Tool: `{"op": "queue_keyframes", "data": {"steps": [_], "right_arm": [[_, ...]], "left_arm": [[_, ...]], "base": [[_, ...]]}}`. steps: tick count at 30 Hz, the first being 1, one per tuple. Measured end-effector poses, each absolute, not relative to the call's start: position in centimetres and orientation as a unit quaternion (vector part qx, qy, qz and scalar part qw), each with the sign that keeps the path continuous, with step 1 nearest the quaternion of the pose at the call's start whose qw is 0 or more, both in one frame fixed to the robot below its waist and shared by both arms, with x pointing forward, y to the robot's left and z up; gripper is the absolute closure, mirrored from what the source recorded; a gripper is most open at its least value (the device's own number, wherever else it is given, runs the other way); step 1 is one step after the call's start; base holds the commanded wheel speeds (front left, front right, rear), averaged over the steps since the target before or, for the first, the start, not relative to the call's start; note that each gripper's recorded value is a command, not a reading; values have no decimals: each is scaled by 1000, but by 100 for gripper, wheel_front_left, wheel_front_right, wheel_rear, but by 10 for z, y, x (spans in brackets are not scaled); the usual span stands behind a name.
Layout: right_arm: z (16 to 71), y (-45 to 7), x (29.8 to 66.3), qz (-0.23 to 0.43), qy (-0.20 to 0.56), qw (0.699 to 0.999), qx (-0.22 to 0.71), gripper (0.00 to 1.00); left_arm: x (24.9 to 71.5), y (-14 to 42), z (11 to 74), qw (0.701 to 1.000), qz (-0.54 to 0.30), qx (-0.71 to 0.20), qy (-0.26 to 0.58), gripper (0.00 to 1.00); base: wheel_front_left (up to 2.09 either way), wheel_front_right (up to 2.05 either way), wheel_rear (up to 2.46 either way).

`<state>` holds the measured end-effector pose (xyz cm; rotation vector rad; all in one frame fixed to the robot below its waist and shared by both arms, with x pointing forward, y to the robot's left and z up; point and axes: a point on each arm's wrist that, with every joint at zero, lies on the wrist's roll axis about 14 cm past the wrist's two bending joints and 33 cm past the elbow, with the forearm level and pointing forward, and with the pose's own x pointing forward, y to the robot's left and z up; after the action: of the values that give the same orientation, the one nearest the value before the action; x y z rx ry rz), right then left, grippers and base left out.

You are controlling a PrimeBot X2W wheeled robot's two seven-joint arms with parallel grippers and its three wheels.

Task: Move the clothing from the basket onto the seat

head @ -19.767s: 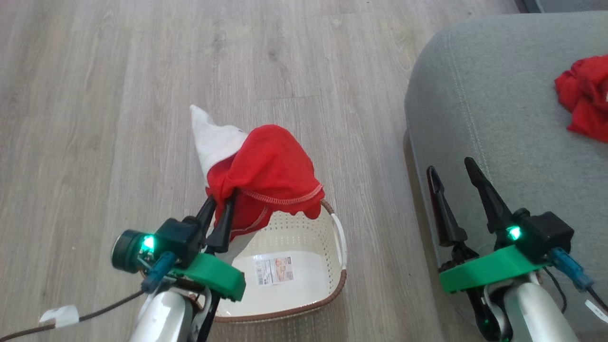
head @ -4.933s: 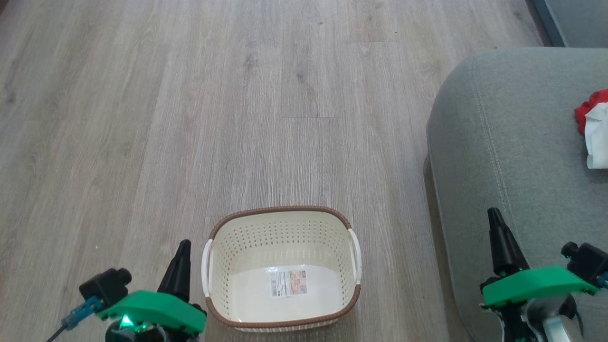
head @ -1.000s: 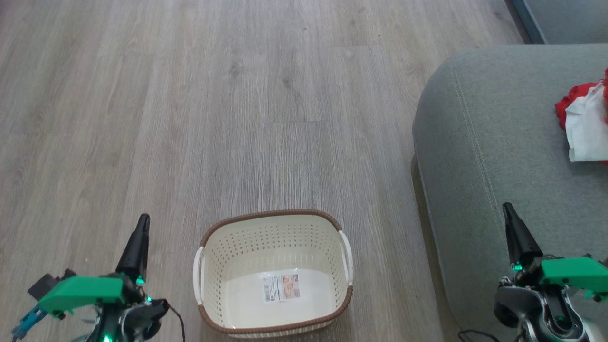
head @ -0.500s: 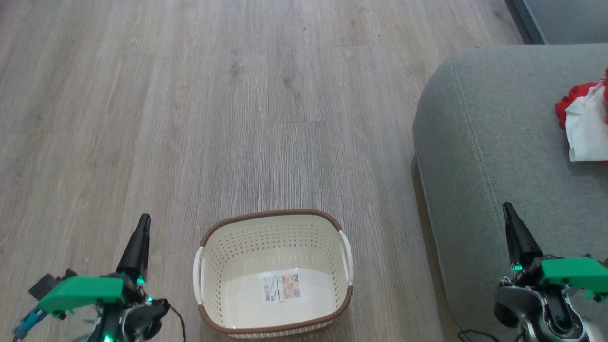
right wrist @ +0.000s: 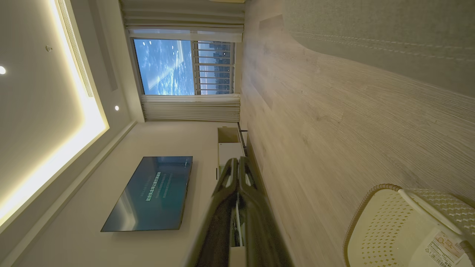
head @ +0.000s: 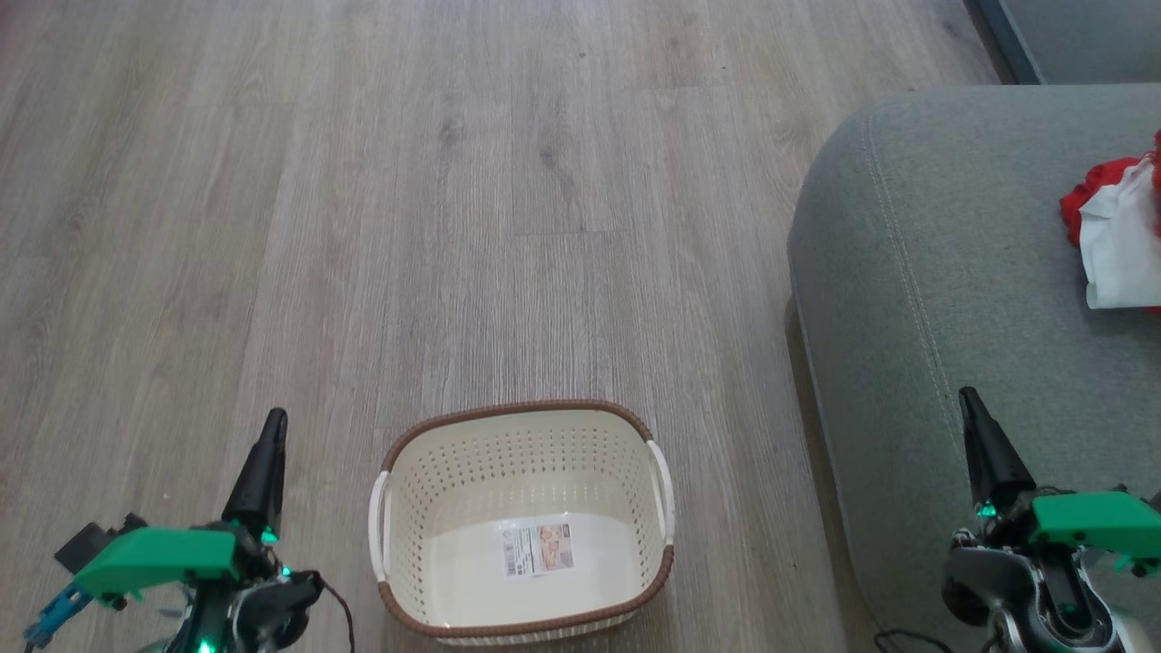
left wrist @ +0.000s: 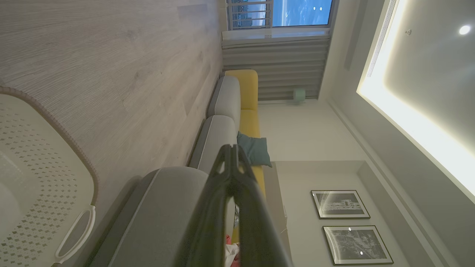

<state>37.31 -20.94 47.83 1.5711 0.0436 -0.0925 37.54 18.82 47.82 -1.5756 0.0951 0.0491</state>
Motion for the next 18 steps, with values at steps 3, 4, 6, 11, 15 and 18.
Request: {"op": "queue_keyframes", "data": {"steps": [3,4,6,11,15,18], "right_arm": [[478,-209,373,-42,19,706,707,100],[478,-209,373,-42,19,706,707,100],[478,-209,373,-42,19,706,707,100],[478,-209,373,-42,19,706,707,100],[478,-209,373,-42,19,706,707,100],[478,-210,373,-42,19,706,707,100]], "left_arm": [[375,188,478,704,22,-709,43,100],[375,188,478,704,22,-709,43,100],[375,188,478,704,22,-709,43,100],[375,188,478,704,22,-709,43,100],[375,188,478,704,22,-709,42,100],[375,188,478,704,22,-709,42,100]], "base": [[0,0,0],[0,0,0],[0,0,0],[0,0,0],[0,0,0],[0,0,0]]}}
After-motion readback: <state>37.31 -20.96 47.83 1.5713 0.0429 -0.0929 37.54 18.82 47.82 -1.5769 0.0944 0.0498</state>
